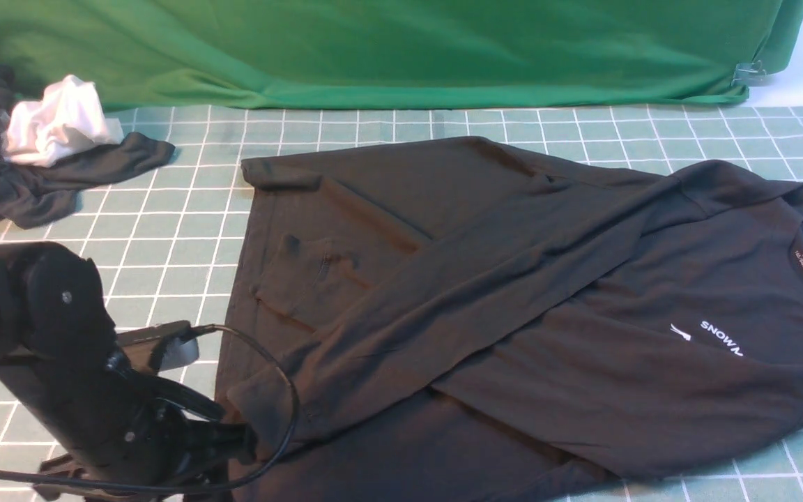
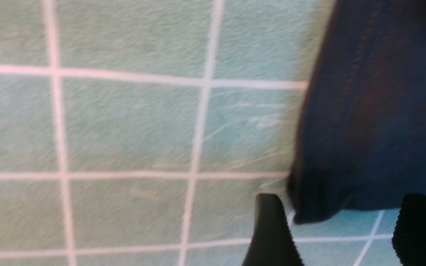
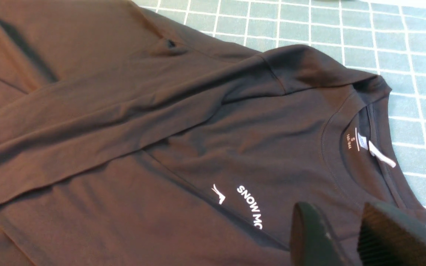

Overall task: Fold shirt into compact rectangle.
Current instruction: 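Grasp the near edge of the shirt at its hem and shoulder corners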

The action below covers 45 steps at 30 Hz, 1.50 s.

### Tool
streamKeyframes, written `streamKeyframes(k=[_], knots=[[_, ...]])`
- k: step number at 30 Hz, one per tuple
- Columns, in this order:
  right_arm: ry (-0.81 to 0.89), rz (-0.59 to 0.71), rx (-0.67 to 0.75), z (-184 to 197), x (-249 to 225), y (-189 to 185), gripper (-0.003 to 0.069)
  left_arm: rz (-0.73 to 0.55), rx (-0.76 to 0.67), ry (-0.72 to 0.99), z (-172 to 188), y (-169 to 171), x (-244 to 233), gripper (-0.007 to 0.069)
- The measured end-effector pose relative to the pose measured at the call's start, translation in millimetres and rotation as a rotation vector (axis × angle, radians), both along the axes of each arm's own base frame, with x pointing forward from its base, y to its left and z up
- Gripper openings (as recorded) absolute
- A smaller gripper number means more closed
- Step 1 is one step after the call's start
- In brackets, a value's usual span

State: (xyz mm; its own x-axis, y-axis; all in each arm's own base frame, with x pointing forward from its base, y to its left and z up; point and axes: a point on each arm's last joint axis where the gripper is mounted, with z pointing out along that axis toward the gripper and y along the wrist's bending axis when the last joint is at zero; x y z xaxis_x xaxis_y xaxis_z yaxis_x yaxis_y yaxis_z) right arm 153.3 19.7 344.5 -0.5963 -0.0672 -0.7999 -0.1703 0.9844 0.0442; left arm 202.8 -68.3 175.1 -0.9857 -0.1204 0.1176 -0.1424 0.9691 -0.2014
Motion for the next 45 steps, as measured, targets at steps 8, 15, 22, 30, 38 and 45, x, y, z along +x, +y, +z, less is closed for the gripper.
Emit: streamKeyframes(k=[8, 15, 22, 30, 38, 45], knots=[[0.08, -0.001, -0.005, -13, 18, 1, 0.0198, -0.069, -0.008, -0.01, -3, -18, -8, 0.0313], [0.118, -0.001, -0.006, -20, 27, 2, 0.0198, -0.099, 0.05, -0.009, -11, -18, -15, 0.0297], [0.123, -0.001, -0.006, -21, 28, 2, 0.0198, -0.062, 0.158, -0.016, -4, -11, -9, 0.0297], [0.119, -0.002, -0.006, -21, 28, 2, 0.0198, 0.092, 0.075, -0.087, -17, -15, -10, 0.0297], [0.105, -0.005, -0.003, -20, 29, 2, 0.0198, 0.108, 0.05, -0.071, -19, -17, -13, 0.0297], [0.106, -0.006, -0.001, -20, 29, 2, 0.0198, 0.081, 0.075, -0.053, -19, -15, -15, 0.0297]])
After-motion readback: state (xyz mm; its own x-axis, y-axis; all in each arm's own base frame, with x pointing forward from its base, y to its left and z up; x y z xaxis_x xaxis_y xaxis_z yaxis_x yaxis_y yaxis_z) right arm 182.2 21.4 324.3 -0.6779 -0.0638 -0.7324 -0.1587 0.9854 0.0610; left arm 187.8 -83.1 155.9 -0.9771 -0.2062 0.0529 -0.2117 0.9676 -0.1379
